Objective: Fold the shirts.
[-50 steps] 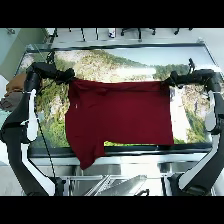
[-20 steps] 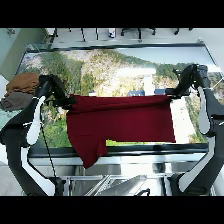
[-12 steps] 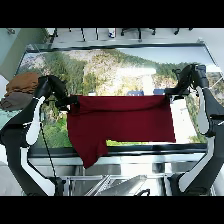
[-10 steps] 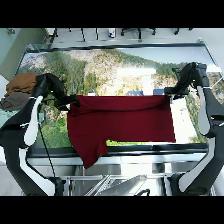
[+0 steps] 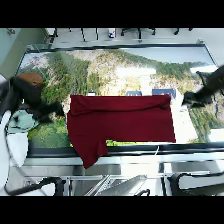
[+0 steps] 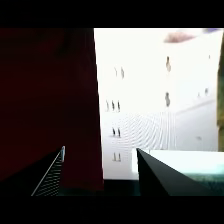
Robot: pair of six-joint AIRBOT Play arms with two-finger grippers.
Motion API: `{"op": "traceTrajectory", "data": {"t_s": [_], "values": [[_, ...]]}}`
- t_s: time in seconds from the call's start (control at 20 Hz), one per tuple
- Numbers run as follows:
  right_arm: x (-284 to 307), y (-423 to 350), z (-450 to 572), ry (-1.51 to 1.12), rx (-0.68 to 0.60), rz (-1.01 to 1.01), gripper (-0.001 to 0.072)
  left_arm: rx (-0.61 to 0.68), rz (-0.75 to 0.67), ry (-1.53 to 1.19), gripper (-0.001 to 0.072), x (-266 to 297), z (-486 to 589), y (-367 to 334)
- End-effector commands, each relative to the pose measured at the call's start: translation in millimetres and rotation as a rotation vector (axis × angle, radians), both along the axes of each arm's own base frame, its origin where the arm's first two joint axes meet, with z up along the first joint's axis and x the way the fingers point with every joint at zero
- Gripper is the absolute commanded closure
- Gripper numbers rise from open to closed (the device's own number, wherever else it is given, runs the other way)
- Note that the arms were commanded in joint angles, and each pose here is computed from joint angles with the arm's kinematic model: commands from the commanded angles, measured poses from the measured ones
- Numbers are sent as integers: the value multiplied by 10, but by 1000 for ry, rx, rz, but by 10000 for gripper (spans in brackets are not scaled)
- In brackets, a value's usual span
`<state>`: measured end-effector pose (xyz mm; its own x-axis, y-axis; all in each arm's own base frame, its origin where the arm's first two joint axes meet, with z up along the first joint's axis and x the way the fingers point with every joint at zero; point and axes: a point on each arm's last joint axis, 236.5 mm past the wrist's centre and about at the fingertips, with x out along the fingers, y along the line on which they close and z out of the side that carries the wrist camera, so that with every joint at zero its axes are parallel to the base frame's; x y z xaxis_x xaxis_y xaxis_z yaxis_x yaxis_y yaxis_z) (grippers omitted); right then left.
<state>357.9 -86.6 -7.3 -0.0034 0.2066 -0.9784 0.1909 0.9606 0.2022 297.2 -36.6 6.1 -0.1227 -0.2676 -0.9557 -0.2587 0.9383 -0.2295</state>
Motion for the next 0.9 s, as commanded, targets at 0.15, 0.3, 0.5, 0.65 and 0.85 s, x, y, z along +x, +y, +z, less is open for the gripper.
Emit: {"op": "traceTrajectory", "data": {"t_s": [0.15,0.3,0.5,0.65,0.85], "values": [[-708,46,-345,-68,295,-296,209,-242,220,13,40,-1356,-896,-523],[-765,77,-510,-64,306,-325,209,-309,283,-31,40,-1422,-1071,-705],[-735,80,-615,-72,308,-341,209,-307,259,-45,57,-1340,-1142,-812],[-785,127,-718,-27,336,-342,209,-288,199,-28,57,-1186,-1198,-910],[-862,294,-825,11,356,-306,209,-283,106,-31,651,-874,-1162,-1101]]}}
